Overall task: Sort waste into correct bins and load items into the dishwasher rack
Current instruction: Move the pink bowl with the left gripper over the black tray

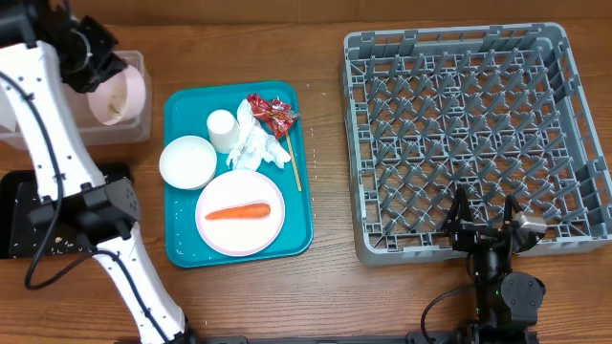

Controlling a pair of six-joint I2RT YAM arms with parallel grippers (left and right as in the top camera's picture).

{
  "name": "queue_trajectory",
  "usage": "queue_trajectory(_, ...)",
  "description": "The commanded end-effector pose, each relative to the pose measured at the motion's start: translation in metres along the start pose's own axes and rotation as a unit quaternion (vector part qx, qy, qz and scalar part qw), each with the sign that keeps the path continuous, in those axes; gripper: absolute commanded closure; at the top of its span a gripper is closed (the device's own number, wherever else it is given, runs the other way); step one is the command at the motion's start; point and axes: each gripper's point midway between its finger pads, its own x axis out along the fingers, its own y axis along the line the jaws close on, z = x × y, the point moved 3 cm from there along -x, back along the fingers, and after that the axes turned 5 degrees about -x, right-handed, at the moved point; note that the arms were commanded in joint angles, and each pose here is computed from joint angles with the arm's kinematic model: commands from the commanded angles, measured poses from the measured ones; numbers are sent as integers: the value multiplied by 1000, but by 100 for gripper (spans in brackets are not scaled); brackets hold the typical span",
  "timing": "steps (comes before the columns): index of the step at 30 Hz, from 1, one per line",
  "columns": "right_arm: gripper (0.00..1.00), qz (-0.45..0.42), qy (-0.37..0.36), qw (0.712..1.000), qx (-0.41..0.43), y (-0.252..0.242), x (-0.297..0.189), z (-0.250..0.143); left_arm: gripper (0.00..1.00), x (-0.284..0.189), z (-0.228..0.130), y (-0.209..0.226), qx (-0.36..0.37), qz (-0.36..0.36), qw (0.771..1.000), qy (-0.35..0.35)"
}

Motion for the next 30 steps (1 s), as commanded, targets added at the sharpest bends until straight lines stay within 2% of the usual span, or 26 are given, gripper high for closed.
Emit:
queue_trajectory(1,0,-7,-3,1000,-2,-3,0,-1,96,-65,-15,-14,38,-34,997,-55)
queue_trajectory(3,0,-7,-3,1000,-2,-3,0,-1,96,-79,-17,-5,36,-4,996,-80)
queue_trajectory(6,0,-7,-3,1000,-2,-3,0,-1,96,-84,-28,9,26,17,997,-67)
queue_trajectory(10,0,-7,-3,1000,-2,-3,0,-1,96,-86,-36,49,-16,65,997,-46)
queue_trajectory(16,0,-7,-3,1000,-2,-3,0,-1,95,-101,-32,110,-80,97,991,-39)
queue_trajectory(18,0,-7,-3,1000,-2,-3,0,-1,96,-103,-26,122,-80,86,992,-35)
queue_trajectory(22,0,-7,-3,1000,-2,-3,0,-1,96,-96,-18,138,-70,15,997,-3)
queue_trajectory(30,0,-7,-3,1000,-2,-3,0,-1,96,-53,-22,162,-57,-105,991,62)
